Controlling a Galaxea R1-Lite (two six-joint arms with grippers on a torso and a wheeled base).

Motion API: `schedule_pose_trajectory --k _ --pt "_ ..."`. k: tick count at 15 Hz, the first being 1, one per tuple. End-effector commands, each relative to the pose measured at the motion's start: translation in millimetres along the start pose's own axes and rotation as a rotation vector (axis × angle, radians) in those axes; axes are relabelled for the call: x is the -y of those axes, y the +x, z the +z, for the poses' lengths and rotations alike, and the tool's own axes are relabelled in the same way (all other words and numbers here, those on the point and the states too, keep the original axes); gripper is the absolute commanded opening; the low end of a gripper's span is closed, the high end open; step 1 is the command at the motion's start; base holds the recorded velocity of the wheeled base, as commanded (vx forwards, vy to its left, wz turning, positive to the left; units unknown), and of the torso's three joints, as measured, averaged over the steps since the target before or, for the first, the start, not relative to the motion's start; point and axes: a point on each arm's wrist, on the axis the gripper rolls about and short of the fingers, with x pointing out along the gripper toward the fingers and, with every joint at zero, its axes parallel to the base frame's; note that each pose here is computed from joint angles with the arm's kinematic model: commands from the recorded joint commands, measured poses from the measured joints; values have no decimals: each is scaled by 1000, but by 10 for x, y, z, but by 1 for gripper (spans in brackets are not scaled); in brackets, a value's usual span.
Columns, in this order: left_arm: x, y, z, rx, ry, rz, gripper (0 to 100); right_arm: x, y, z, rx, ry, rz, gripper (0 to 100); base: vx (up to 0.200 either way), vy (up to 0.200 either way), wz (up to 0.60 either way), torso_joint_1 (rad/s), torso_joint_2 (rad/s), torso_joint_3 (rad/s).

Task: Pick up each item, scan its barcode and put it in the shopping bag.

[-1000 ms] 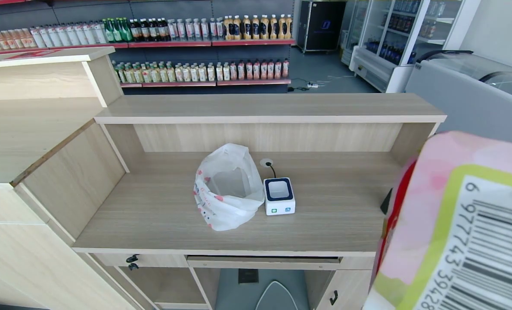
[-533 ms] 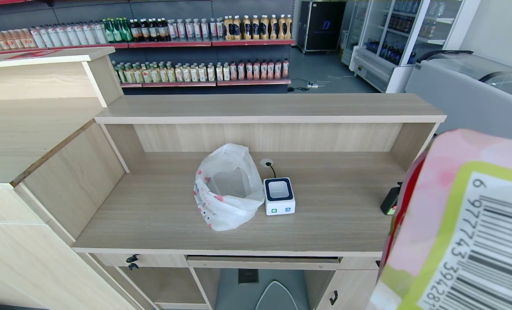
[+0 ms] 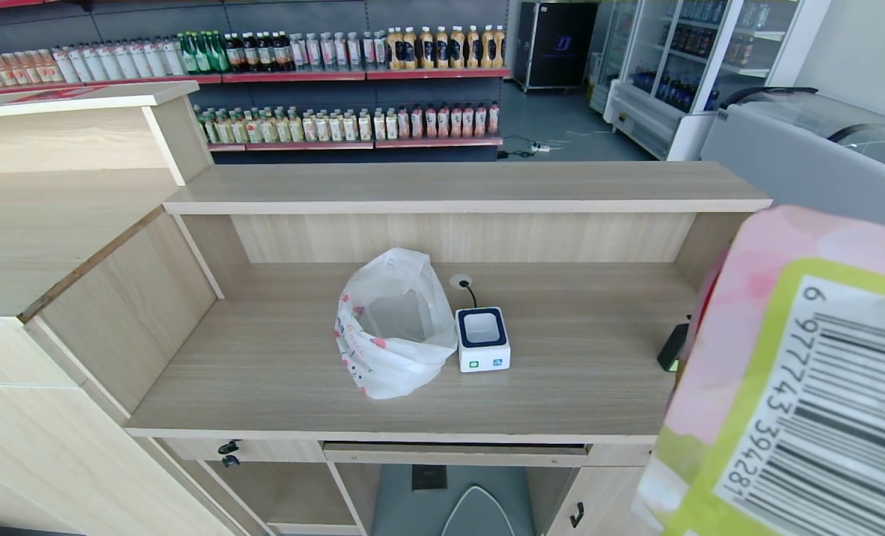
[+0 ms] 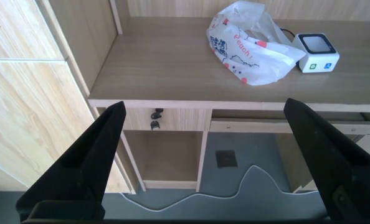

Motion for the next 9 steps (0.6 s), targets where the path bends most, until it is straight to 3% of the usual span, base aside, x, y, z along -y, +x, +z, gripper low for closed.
schedule_pose_trajectory --k 1,6,7,9 --pt "0 0 0 0 0 0 100 3 -2 3 -1 -2 -1 0 0 0 0 0 0 0" --pt "0 0 0 0 0 0 100 -3 -41 -37 -32 36 -11 0 0 0 0 0 0 0" --pt "0 0 0 0 0 0 100 16 -97 -63 -78 78 -28 0 0 0 0 0 0 0" --pt "0 0 0 0 0 0 100 89 -277 -79 -313 189 -116 0 0 0 0 0 0 0"
